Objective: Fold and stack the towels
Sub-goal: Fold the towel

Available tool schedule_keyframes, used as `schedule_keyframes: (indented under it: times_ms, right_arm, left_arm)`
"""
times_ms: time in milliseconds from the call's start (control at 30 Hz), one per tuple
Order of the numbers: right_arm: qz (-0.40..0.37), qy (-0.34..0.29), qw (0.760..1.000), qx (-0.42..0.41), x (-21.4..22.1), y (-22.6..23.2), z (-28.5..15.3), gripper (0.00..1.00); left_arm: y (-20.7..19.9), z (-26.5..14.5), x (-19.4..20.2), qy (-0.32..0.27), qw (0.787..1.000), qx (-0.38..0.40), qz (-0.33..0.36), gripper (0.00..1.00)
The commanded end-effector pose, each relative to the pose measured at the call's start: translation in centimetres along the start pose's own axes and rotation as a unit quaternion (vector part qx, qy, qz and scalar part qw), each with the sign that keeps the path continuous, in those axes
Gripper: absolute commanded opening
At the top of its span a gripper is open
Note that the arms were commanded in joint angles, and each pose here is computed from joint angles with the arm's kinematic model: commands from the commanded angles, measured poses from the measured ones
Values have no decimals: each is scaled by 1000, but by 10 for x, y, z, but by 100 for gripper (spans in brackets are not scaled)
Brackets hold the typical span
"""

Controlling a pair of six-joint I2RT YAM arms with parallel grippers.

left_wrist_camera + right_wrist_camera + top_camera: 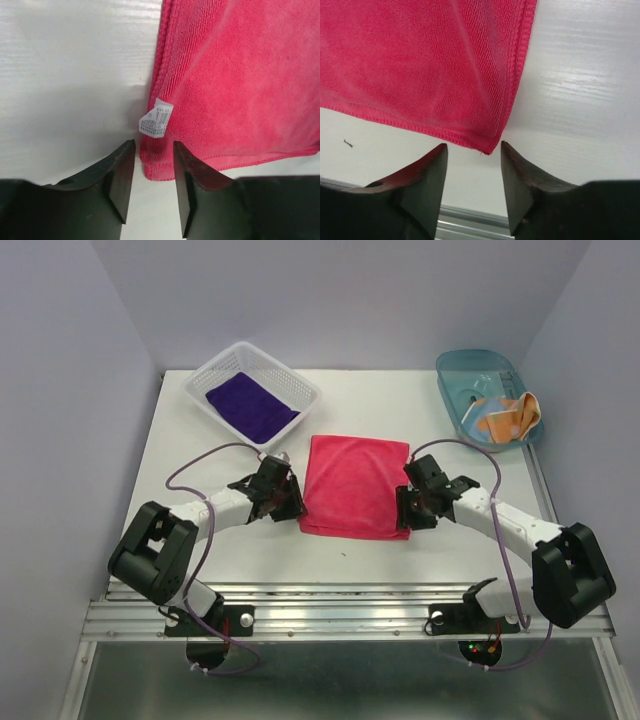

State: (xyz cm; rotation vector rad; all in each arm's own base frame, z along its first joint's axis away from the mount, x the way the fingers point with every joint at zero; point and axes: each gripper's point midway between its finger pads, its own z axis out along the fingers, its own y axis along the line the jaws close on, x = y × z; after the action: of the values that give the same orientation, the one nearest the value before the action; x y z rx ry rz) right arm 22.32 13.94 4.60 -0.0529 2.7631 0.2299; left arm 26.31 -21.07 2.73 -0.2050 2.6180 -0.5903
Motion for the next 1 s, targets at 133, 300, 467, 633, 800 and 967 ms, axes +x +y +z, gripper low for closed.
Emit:
schedule_keyframes:
  times_ms: [133,300,467,633,800,967]
  right_arm:
    - [10,-80,995,-55,-20,17,-43,91]
    - [6,-138,983,-123,-49,44,-64,100]
    - [61,-202,972,-106,-90,47,-60,100]
    - [59,-164,973,-153,-88,71,-27,100]
    - [70,-96,986,-120,-61,61,15,100]
    - [88,-44,988,-121,-12,48,24,100]
  left_arm:
    - [-12,-38,-11,-41,999,17,10,59]
    - [-29,-50,-26,-67,997,39,21,74]
    - [-68,-51,-46,-91,990,93,44,83]
    - [-89,-23,-33,-49,988,135,63,83]
    - [-76,5,-6,-6,992,108,62,83]
    - [-58,8,38,27,994,89,63,83]
